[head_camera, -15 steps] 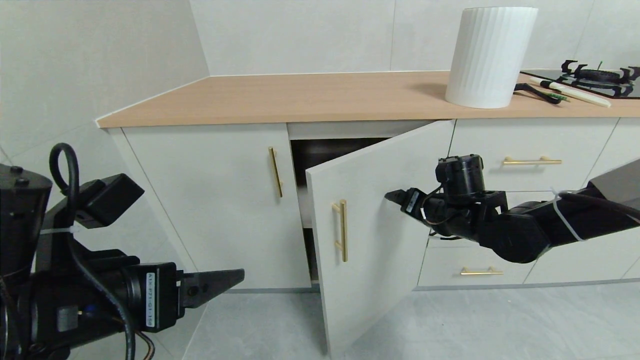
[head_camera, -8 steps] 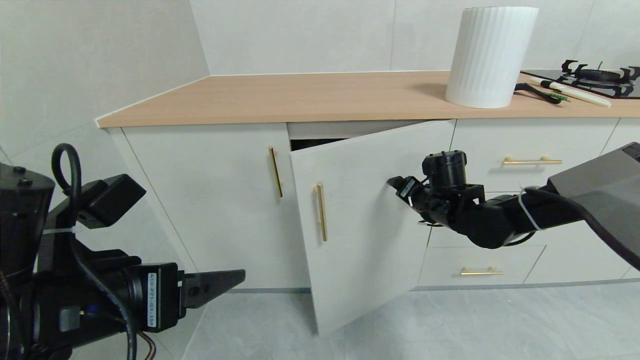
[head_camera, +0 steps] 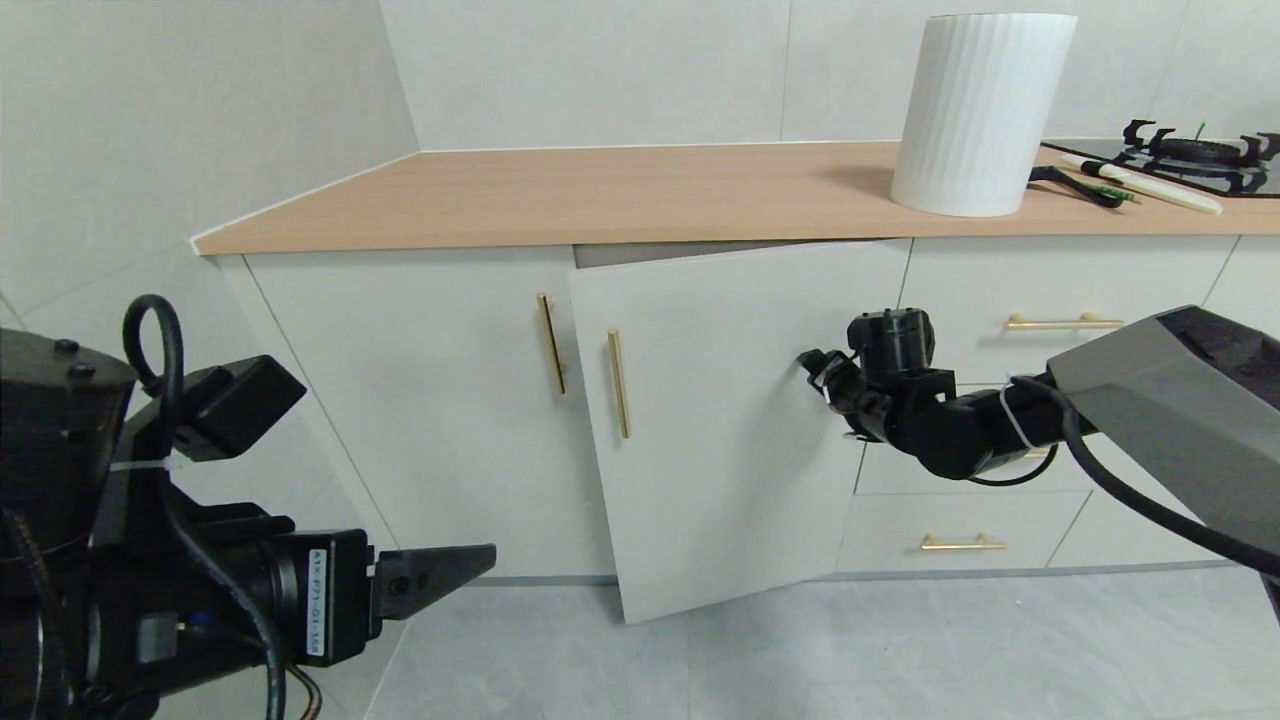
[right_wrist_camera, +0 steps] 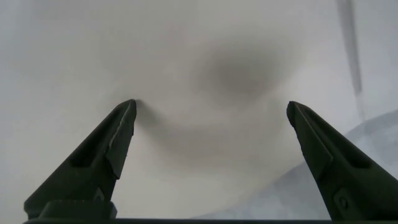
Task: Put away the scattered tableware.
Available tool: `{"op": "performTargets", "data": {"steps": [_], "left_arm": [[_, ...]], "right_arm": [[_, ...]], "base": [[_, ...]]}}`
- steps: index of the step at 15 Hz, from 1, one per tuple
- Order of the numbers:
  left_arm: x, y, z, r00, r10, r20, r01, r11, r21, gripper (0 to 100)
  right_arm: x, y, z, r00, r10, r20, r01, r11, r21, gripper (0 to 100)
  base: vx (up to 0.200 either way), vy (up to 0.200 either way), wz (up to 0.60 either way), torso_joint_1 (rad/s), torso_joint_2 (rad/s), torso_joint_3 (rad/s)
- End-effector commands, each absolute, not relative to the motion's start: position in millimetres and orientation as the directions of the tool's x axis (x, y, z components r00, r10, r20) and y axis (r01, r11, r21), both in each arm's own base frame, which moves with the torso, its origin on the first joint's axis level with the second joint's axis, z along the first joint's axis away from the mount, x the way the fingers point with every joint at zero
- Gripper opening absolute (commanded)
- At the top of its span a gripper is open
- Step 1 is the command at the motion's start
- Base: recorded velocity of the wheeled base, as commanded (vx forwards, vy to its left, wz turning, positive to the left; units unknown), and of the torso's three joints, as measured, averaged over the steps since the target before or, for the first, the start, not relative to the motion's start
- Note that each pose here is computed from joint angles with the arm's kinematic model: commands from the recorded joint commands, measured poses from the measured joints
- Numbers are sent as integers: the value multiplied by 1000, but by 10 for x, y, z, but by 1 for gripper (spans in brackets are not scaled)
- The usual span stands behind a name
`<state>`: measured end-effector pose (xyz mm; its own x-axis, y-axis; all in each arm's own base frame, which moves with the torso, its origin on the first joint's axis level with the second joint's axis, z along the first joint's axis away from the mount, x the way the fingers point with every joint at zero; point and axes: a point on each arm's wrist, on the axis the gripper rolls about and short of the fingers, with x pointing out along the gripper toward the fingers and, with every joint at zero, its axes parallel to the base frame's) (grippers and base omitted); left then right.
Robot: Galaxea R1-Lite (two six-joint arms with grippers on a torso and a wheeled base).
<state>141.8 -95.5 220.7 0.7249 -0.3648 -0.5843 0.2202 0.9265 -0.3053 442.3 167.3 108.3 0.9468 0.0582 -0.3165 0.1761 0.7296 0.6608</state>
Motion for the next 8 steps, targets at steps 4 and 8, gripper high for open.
{"op": "performTargets", "data": {"steps": [4,8], "left_arm": [[1436,-967,2187,720,-361,-593,217,928,-302,100],[1441,-970,2182,718,-360,-595,216,929,-301,100]], "right_arm": [[4603,1558,970,950,13,-311,206,722,660,100],[4650,1519,928,950,0,-314,218,721,658,100]], "base": [[0,0,0,0,0,0],[0,0,0,0,0,0]]}}
